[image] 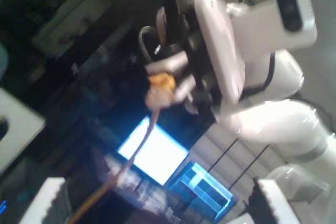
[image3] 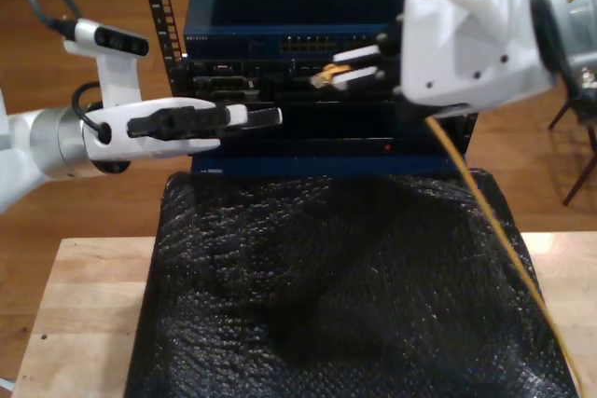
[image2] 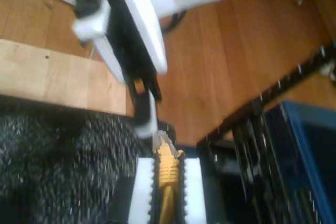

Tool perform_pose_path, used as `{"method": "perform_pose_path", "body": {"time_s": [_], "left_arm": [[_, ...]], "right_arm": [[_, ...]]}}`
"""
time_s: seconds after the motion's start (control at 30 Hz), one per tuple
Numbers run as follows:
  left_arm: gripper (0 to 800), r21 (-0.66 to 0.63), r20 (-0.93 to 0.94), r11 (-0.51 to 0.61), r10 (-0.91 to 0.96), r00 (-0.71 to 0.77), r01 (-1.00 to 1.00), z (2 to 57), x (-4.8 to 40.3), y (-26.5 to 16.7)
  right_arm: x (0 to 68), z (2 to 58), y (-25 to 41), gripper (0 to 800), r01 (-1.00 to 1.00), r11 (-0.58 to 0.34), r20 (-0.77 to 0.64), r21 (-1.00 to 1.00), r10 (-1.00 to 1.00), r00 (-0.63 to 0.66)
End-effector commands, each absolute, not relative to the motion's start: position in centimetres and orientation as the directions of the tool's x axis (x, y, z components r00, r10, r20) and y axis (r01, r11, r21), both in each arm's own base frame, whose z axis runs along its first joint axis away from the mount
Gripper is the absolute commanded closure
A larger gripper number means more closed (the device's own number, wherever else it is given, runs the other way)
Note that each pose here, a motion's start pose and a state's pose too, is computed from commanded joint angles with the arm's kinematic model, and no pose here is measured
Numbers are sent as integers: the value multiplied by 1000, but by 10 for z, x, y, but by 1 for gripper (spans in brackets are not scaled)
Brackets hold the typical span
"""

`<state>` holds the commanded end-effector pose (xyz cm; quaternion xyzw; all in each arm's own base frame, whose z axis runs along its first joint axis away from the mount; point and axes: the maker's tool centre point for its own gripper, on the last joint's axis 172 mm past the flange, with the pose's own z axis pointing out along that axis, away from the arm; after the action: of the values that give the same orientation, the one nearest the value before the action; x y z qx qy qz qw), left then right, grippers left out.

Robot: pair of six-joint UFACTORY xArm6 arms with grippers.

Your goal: Grab the cable and plug it in

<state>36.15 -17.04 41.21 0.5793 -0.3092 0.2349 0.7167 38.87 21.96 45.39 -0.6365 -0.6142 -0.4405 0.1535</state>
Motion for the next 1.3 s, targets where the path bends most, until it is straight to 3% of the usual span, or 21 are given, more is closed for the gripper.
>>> {"method": "perform_pose_path", "body": {"time_s": [0.3,0.53,0.77,1.1,1.3], "left_arm": [[5,656,726,3,-278,629,-755,364,363,-140],[6,560,711,-88,-460,532,-824,333,356,-112],[5,477,624,-164,-630,463,-864,295,345,-58],[5,398,549,-99,-771,323,-912,269,321,-7],[3,323,483,25,-864,142,-946,268,297,26]], "right_arm": [[397,418,184,800,938,-234,712,257,702,-20],[401,368,159,800,949,-266,602,169,790,114],[397,335,148,800,962,-256,533,98,829,167],[401,283,117,800,959,-280,376,41,894,245],[402,272,114,800,960,-281,359,21,898,255]]}}
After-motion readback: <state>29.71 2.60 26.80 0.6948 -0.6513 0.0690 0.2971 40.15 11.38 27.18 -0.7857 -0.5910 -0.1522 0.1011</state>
